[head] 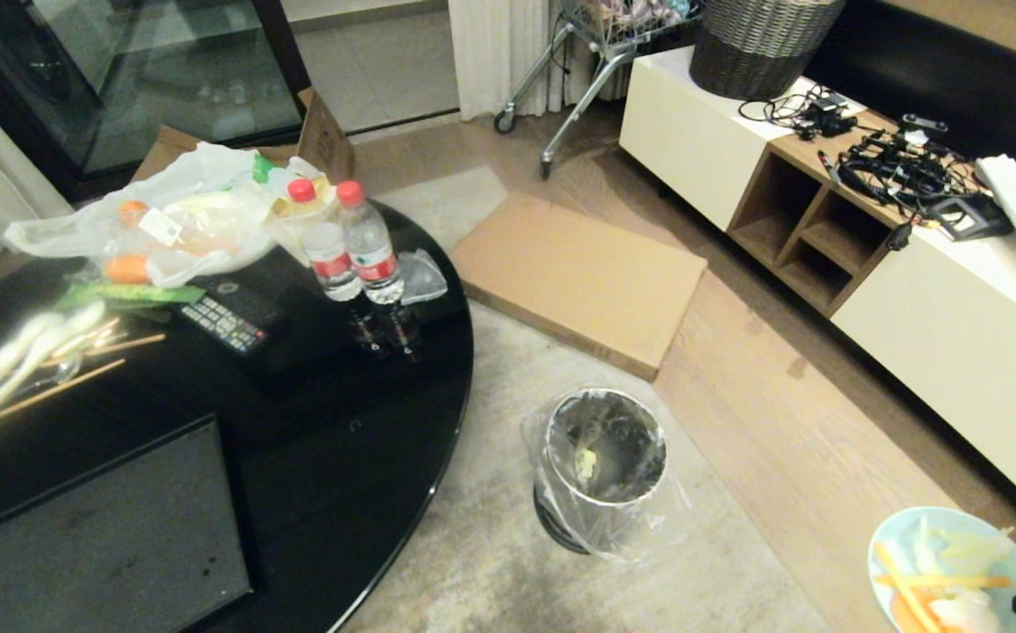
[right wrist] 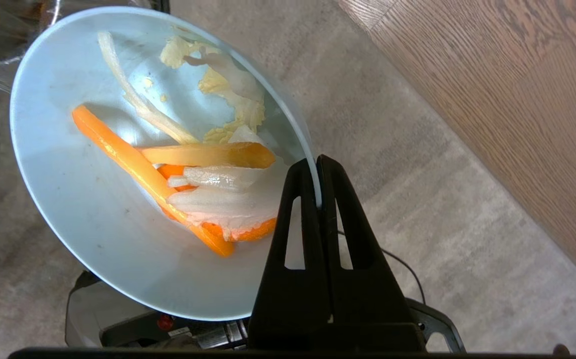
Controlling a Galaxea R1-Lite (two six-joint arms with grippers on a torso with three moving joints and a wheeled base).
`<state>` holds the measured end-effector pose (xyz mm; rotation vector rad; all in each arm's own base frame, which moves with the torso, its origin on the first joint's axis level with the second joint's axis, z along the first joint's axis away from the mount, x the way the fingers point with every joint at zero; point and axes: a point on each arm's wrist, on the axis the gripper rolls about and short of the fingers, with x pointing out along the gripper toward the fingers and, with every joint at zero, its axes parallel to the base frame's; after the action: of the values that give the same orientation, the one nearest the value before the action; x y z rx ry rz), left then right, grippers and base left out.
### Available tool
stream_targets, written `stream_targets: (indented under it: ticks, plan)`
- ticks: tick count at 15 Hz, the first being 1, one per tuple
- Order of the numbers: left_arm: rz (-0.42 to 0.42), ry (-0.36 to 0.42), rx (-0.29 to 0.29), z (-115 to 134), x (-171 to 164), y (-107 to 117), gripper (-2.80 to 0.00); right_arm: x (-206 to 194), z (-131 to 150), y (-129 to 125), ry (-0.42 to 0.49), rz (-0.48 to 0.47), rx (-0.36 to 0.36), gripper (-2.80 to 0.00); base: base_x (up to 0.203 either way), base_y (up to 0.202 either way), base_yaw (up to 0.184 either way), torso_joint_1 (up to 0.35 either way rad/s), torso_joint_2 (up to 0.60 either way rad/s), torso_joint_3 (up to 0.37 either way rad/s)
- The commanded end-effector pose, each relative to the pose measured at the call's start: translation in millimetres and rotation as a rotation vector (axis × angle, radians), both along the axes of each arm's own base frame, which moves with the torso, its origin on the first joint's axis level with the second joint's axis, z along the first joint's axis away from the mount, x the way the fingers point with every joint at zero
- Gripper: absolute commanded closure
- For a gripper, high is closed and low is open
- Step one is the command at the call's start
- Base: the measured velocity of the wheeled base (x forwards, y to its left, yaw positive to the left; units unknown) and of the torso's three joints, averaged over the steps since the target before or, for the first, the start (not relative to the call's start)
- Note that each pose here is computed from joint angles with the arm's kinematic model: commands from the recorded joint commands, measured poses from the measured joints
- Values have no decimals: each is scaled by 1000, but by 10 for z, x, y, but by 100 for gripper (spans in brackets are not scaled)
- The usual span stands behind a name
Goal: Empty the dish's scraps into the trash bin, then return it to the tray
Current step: Move the bowl over the trash can
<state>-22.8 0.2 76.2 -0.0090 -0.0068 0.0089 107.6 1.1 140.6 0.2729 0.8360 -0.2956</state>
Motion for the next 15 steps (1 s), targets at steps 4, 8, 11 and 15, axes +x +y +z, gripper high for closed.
stream_targets:
  ticks: [4, 8, 11, 15]
  plan:
    - [2, -1, 0, 0, 0, 0, 0, 21, 31, 2, -7, -2, 2, 0, 0, 0, 0, 0, 0, 0]
    - [-1, -1, 0, 0, 0, 0, 0, 16, 32, 1, -4, -4, 2, 0, 0, 0, 0, 0, 0, 0]
    - [0, -1, 0, 0, 0, 0, 0, 2, 13, 0, 4, -4, 4, 0, 0, 0, 0, 0, 0, 0]
    - [0, -1, 0, 0, 0, 0, 0, -21, -14, -1, 14, -4, 3, 0, 0, 0, 0, 0, 0, 0]
